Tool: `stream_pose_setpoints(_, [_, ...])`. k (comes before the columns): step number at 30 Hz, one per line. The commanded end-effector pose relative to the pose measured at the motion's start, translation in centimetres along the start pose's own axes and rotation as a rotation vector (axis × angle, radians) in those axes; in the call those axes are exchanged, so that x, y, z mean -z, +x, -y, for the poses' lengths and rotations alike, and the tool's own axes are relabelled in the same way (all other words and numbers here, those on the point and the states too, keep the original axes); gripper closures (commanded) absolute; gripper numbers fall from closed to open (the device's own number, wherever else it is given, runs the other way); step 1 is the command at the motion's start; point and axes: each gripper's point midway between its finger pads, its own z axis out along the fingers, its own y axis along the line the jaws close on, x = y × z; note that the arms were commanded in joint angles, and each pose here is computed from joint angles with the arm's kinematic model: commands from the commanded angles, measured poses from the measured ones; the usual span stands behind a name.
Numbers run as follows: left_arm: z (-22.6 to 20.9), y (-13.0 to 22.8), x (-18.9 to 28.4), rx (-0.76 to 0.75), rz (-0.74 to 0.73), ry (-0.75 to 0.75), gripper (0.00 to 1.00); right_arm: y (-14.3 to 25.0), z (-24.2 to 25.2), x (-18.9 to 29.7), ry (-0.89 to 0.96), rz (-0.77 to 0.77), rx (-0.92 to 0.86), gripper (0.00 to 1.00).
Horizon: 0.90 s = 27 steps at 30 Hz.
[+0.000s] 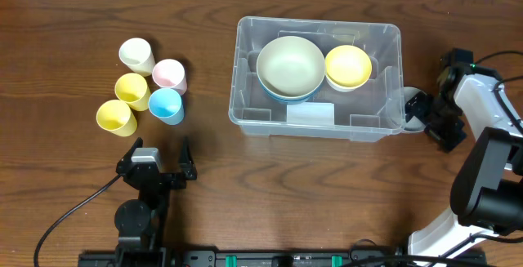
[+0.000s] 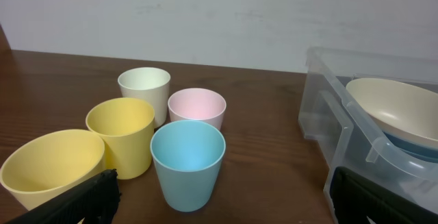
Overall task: Pack container
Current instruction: 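Move the right gripper to the grey bowl and grip its rim, then lower the grey bowl onto the yellow bowl in the bin, release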
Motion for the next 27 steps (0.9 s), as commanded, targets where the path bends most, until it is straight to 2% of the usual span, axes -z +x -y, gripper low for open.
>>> stream_pose_setpoints(1, [-0.2, 1.5, -0.1, -0.015, -0.046, -0.003, 0.02, 0.2, 0.0, -0.9, -0.010, -0.007, 0.002, 0.01])
stream_pose_setpoints(5, [-0.2, 1.5, -0.1, -0.015, -0.046, -0.003, 0.02, -0.4, -0.1, -1.5, -0.030, 0.019, -0.031, 0.01])
stream_pose_setpoints(6, [-0.2, 1.5, -0.1, -0.015, -0.046, -0.003, 0.02, -0.6, -0.1, -1.7, -0.035, 0.025, -0.042, 0.06])
stream_pose_setpoints(8, [-0.2, 1.5, -0.1, -0.015, -0.046, -0.003, 0.02, -0.9, 0.0, -2.1, -0.046, 0.037, -0.065, 0.16])
stream_pose_setpoints(11, [-0.2, 1.5, -0.1, -0.015, -0.046, -0.003, 0.02, -1.1, 0.4, -2.5, -0.048, 0.038, -0.103, 0.39])
stream_pose_setpoints(16, [-0.2, 1.5, -0.1, -0.015, -0.046, -0.003, 0.02, -1.7, 1.2, -2.7, -0.050, 0.039, -0.140, 0.66])
stream_pose_setpoints(20, [-0.2, 1.5, -0.1, -0.015, -0.046, -0.003, 0.02, -2.2, 1.5, -2.7, -0.092, 0.020, -0.183, 0.95])
stream_pose_setpoints(21, [-0.2, 1.5, -0.1, -0.015, -0.046, -0.003, 0.02, -2.3, 1.5, -2.7, -0.104, 0.014, -0.192, 0.99])
stream_pose_setpoints(27, [-0.2, 1.5, -0.1, -0.015, -0.046, -0.003, 0.02, -4.0, 2.7, -2.5, -0.146, 0.016, -0.261, 0.99])
